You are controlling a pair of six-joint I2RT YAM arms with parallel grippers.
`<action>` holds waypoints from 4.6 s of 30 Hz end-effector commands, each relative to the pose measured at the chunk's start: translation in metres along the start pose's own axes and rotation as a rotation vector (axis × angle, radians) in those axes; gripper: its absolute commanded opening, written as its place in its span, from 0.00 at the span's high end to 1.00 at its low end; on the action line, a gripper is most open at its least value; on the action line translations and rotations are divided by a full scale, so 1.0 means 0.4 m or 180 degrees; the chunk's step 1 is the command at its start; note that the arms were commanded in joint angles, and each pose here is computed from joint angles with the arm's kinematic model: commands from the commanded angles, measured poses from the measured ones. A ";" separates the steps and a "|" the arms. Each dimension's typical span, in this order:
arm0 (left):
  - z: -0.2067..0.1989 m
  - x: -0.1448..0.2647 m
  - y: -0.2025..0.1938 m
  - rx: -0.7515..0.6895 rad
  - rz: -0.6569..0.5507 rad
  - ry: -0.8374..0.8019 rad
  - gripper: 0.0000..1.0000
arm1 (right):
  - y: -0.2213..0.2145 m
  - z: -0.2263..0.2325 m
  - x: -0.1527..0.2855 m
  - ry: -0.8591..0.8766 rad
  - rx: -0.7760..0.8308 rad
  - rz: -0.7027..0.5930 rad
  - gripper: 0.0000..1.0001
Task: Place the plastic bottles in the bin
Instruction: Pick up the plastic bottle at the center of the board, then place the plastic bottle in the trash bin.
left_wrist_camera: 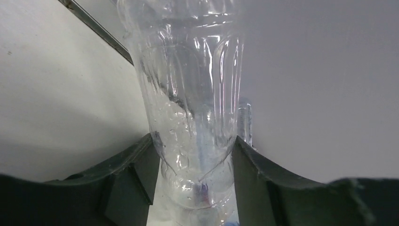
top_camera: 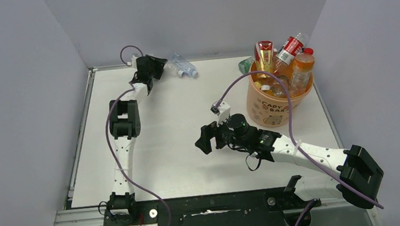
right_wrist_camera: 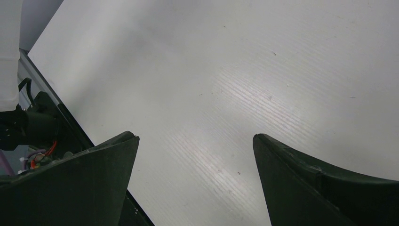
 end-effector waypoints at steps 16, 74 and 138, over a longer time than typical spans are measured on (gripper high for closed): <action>-0.013 0.306 -0.043 -0.0221 0.0348 -0.0121 0.71 | 0.052 0.043 0.035 0.0218 -0.0013 -0.0243 0.02; -1.059 0.936 -0.494 -0.2023 -0.0744 -0.3789 0.68 | 0.588 0.065 0.710 -0.1600 -0.0246 -0.2742 0.02; -0.943 0.856 -0.751 -0.2967 -0.0816 -0.3815 0.25 | 0.582 0.099 0.684 -0.1143 -0.0094 -0.2649 0.02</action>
Point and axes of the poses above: each gripper's point midway between its finger pads, its own x axis back along the fingers, its own z axis along the line the jaws close on, y = z × x, the point moved 6 cm from there along x, back along the fingers, and after that the axes turned 9 degrees about -x, right-handed, at the moved point
